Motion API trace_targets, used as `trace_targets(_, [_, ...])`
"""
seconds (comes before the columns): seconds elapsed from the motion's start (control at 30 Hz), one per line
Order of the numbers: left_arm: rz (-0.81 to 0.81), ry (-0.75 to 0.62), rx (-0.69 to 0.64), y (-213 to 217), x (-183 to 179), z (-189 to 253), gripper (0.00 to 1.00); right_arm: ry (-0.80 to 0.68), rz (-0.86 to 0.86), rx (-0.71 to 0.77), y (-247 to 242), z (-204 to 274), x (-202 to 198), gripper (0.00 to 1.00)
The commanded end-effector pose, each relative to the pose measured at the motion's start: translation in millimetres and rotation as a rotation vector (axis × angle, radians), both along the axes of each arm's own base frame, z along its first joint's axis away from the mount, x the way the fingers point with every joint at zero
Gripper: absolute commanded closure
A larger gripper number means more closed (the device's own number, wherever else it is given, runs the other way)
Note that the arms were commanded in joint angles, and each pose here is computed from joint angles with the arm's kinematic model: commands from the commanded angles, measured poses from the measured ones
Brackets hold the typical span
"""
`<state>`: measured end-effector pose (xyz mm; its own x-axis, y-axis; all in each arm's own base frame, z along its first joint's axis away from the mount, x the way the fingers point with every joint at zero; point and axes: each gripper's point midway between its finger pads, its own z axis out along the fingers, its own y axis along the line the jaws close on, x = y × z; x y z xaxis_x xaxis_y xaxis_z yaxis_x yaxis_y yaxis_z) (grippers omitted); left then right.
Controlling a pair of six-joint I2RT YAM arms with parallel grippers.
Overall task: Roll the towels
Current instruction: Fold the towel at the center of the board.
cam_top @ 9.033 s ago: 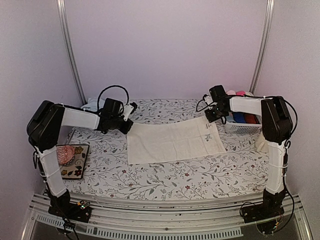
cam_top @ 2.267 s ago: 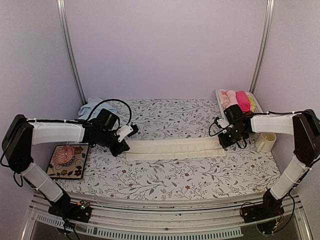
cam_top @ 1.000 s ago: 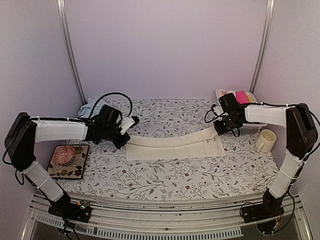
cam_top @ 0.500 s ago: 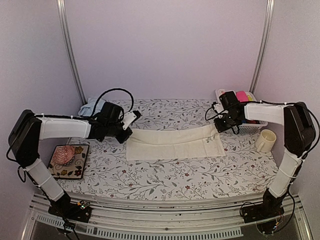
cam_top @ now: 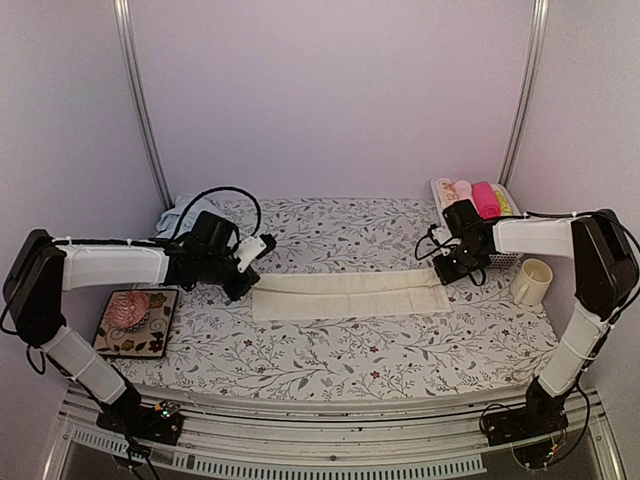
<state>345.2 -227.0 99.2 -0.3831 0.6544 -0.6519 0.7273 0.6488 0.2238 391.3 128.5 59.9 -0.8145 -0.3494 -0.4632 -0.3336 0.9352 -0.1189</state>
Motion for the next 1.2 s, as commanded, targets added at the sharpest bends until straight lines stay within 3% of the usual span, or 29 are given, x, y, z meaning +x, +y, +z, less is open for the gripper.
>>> trace_targets(0.0, [-0.015,0.059,-0.004,3.8,-17.2,-2.5,1.0,0.002,-0.006,0.019,-2.3,3.6,-9.1,0.98])
trace_targets(1.17, [-0.089,0.221,0.017,-0.8,-49.1,-30.8,1.0,0.093,0.04,0.06,8.6,-11.2,-50.6,0.94])
